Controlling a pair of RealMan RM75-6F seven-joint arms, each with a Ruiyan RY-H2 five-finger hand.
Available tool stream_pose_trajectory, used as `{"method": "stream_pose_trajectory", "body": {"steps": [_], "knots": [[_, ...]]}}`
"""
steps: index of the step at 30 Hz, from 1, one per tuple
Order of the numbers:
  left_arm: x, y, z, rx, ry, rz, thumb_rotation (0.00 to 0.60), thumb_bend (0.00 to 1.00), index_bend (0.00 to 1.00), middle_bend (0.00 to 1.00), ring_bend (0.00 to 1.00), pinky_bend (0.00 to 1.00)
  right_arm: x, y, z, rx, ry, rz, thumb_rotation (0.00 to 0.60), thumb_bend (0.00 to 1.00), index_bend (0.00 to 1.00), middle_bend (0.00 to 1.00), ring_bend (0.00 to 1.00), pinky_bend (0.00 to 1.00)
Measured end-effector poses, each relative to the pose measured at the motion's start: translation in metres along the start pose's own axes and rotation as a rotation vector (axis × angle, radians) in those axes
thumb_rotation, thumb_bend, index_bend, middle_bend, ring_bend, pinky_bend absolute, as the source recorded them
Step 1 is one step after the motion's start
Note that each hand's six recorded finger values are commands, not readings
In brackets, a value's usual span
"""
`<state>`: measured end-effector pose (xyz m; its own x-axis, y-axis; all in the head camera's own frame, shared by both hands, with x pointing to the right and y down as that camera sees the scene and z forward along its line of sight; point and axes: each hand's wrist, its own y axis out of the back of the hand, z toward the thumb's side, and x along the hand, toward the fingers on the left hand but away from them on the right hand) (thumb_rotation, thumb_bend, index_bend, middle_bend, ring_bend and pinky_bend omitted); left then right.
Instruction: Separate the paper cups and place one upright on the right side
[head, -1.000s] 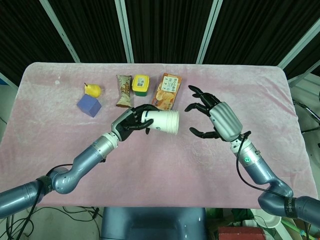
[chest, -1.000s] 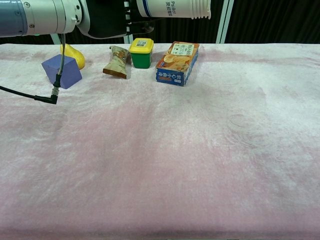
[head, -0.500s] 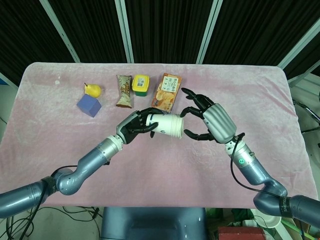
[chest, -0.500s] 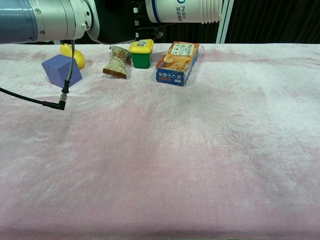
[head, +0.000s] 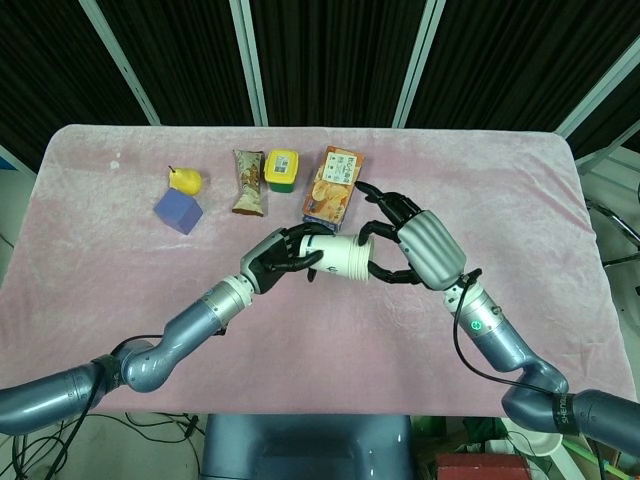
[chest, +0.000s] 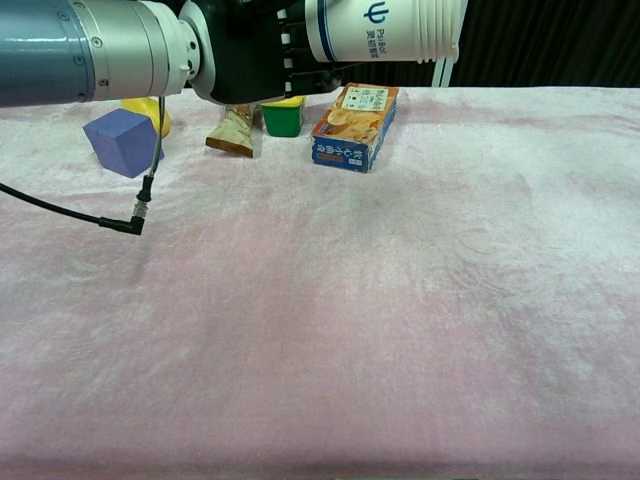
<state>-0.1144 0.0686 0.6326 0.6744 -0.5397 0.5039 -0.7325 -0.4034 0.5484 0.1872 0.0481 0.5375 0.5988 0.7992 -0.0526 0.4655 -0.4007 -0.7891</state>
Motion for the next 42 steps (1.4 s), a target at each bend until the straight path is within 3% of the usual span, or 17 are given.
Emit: {"method": "stream_pose_trajectory", "body": {"steps": [12, 25, 42], "knots": [[0.002, -0.006, -0.004, -0.017, 0.011, -0.016, 0.600, 0.51, 0.53, 0.53, 0.38, 0.63, 0.000, -0.005, 0.003, -0.002, 0.005, 0.013, 0.600, 0.27, 0.63, 0.04, 0.18, 0.18], [0.003, -0.009, -0.009, -0.022, 0.022, -0.021, 0.600, 0.51, 0.53, 0.53, 0.38, 0.63, 0.002, -0.010, 0.009, -0.012, 0.020, 0.015, 0.600, 0.33, 0.82, 0.06, 0.21, 0.18], [0.002, -0.004, -0.013, -0.035, 0.035, -0.012, 0.600, 0.51, 0.53, 0.52, 0.38, 0.63, 0.007, -0.006, 0.009, -0.049, 0.014, 0.001, 0.600, 0.35, 0.86, 0.07, 0.22, 0.18]]}}
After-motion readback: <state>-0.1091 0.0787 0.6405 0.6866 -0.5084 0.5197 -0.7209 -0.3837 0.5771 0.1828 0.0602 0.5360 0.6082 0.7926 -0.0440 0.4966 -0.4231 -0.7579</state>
